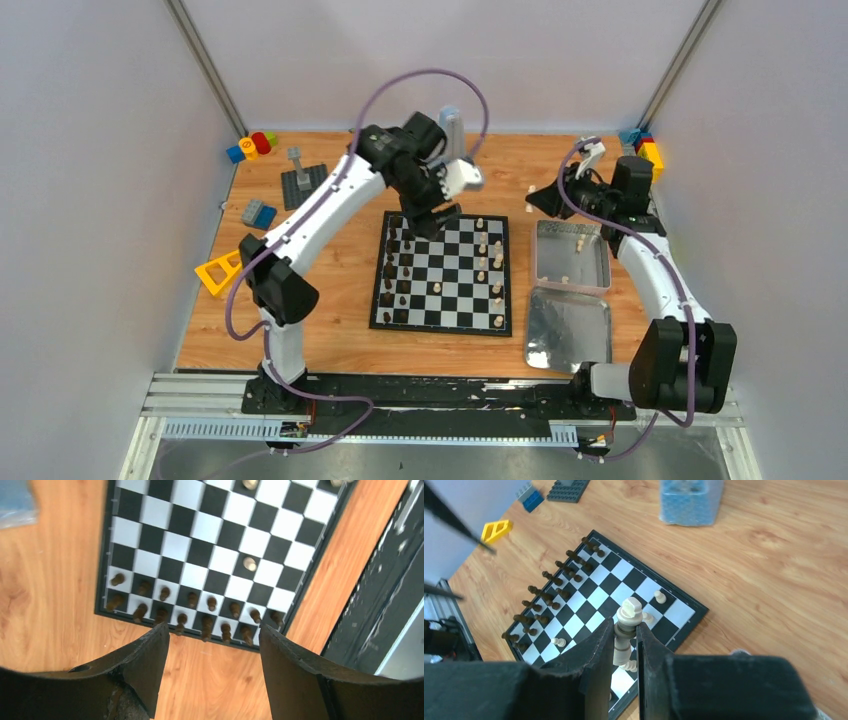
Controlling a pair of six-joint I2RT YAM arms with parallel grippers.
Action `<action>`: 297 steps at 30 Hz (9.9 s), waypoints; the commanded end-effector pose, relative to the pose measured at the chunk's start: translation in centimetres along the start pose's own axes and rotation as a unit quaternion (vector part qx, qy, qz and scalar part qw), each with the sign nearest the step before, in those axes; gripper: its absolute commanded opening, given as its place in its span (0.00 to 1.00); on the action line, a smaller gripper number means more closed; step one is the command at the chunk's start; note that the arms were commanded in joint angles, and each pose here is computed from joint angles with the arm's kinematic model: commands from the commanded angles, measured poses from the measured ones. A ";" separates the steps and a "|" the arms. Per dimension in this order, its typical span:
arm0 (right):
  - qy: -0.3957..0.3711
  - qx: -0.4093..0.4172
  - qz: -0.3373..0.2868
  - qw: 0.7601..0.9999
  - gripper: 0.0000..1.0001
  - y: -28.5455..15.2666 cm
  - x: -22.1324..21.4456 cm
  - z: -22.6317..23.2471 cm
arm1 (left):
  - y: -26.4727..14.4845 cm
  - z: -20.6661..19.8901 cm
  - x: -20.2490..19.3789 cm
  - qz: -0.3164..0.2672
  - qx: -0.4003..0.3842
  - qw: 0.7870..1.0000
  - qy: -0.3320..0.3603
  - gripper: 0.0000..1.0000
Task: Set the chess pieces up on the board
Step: Place the chess piece on the chessboard, then pick up the chess piece from the chessboard, then place the chess piece on the chessboard, then pick up the chess piece from the chessboard, then place the chess piece on the chessboard.
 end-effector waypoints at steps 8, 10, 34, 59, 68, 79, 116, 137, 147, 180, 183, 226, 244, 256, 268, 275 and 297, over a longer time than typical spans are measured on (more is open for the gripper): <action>-0.257 0.140 -0.015 0.956 0.00 6.3 -3.6 6.1 | -6.6 7.5 -0.5 -0.265 0.007 0.948 -0.173 0.74; -0.269 0.157 -0.020 0.950 0.00 6.7 -4.7 6.8 | -6.8 8.2 -1.4 -0.270 0.011 0.945 -0.184 0.74; -0.249 0.234 0.005 0.940 0.00 8.2 -18.4 9.3 | -7.4 7.8 -4.3 -0.265 0.084 0.945 -0.173 0.75; -0.242 0.216 0.023 0.946 0.22 9.2 -20.7 9.8 | -7.7 7.3 -5.3 -0.248 0.110 0.948 -0.167 0.77; -0.245 0.217 0.022 0.945 0.30 9.0 -20.7 10.0 | -7.8 7.2 -5.5 -0.244 0.117 0.949 -0.164 0.77; -0.259 0.216 0.028 0.941 0.35 9.1 -19.6 10.4 | -8.2 7.0 -5.7 -0.240 0.124 0.949 -0.160 0.77; -0.272 0.113 0.386 0.874 0.48 10.4 -17.1 11.4 | -11.7 3.8 -6.8 -0.231 0.164 0.932 -0.226 0.96; -0.271 0.089 0.429 0.857 0.31 11.3 -19.9 10.4 | -12.1 3.4 -6.9 -0.233 0.174 0.931 -0.220 0.98; -0.285 0.065 0.412 0.863 0.02 10.3 -17.5 10.7 | -12.5 3.3 -6.9 -0.234 0.179 0.930 -0.218 0.98; -0.204 -0.045 0.385 0.899 0.00 3.5 -15.1 2.9 | -11.8 2.8 -6.8 -0.244 0.161 0.931 -0.217 0.99; -0.202 -0.048 0.380 0.901 0.00 3.8 -15.2 2.5 | -11.7 2.8 -6.8 -0.244 0.160 0.932 -0.217 0.99; -0.185 -0.048 0.332 0.924 0.46 4.3 -13.6 3.6 | -6.1 3.4 -8.9 -0.211 0.125 0.944 -0.218 0.99; -0.222 0.115 0.383 0.889 0.51 10.8 -17.8 12.4 | -8.0 4.3 -13.1 -0.179 0.239 0.910 -0.286 1.00; -0.249 0.110 0.430 0.861 0.49 14.0 -22.1 12.9 | -10.9 2.5 -15.7 -0.181 0.279 0.893 -0.304 1.00; -0.254 0.094 0.432 0.860 0.11 13.9 -22.2 12.5 | -11.0 2.4 -15.2 -0.193 0.269 0.895 -0.299 1.00; -0.270 0.064 0.414 0.867 0.00 11.9 -20.4 11.9 | -11.0 2.2 -15.1 -0.197 0.264 0.896 -0.298 1.00; -0.240 -0.013 0.426 0.872 0.02 6.0 -20.4 5.8 | -10.9 1.6 -14.5 -0.210 0.246 0.902 -0.286 1.00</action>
Point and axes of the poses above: each gripper's point midway between its finger pads, its own y axis out along the fingers, its own z axis along the line the jaws close on, x = y × z, the point moved 3 cm from there along -y, back along the fingers, and after that the axes turned 9 degrees about y, right-handed, at the moved point
